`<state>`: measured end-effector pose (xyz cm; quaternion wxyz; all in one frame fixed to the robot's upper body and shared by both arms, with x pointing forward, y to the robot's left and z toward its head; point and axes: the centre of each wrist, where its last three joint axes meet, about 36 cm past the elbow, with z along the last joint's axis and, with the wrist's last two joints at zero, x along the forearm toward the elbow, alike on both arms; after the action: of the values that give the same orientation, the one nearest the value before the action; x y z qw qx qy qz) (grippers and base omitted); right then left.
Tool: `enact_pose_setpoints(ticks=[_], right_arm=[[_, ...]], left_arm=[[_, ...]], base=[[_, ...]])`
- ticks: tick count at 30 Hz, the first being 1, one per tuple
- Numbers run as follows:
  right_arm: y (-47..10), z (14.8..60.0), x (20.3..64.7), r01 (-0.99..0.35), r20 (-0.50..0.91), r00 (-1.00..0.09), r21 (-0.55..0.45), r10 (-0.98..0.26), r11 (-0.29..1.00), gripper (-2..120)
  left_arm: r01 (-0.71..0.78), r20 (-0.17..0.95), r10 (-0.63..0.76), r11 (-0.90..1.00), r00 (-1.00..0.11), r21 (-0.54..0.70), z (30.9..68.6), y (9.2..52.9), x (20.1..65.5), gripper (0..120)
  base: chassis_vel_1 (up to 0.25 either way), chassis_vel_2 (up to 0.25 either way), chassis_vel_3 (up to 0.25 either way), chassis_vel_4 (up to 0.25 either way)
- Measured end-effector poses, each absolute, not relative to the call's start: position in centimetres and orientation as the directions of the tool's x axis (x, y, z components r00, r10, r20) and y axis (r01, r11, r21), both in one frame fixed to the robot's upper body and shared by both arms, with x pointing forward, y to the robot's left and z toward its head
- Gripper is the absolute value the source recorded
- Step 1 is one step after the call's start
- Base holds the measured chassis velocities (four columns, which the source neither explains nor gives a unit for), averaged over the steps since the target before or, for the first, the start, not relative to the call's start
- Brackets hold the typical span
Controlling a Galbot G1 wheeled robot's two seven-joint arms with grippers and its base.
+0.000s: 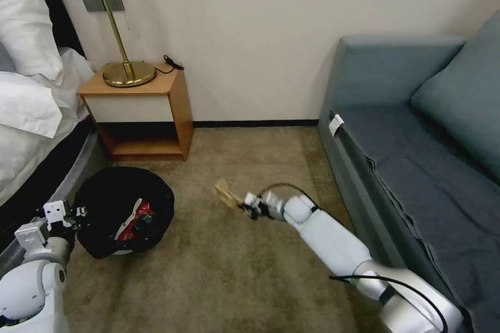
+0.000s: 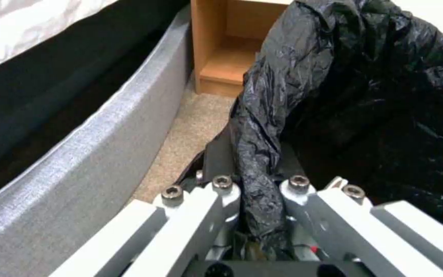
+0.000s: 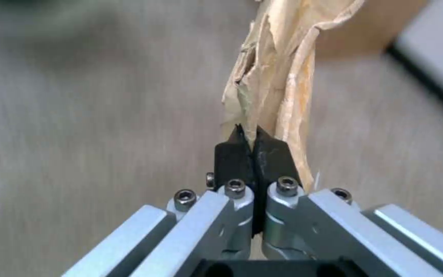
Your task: Pick up the trash bin, then pick up the garbage on the floor and place it into the trash bin.
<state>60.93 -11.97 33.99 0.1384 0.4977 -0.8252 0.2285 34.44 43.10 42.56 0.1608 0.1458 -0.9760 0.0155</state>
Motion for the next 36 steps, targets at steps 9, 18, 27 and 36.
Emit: enact_pose_setpoints(ticks=[9,18,27,36], right_arm=[[-6.1,44.5,57.9,-0.926,0.230,-0.338,-0.253,-0.913,0.279,0],[-1.1,43.1,52.3,-0.978,0.227,-0.169,-0.160,-0.959,0.134,0],[0.7,39.7,50.6,-0.976,0.266,-0.190,-0.155,-0.945,0.153,0],[0.9,39.6,50.9,-0.964,0.268,-0.243,-0.172,-0.932,0.202,15]], left_arm=[[-0.289,0.319,-0.278,0.957,-0.906,0.013,42.6,43.0,34.5,3],[-0.287,0.317,-0.275,0.958,-0.908,0.010,42.8,42.8,34.6,3],[-0.289,0.319,-0.277,0.957,-0.906,0.010,42.7,42.9,34.6,3],[-0.283,0.317,-0.269,0.959,-0.910,0.000,42.7,42.4,34.9,3]], base=[[0.000,0.000,0.000,0.000],[0.000,0.000,0.000,0.000],[0.000,0.000,0.000,0.000],[0.000,0.000,0.000,0.000]])
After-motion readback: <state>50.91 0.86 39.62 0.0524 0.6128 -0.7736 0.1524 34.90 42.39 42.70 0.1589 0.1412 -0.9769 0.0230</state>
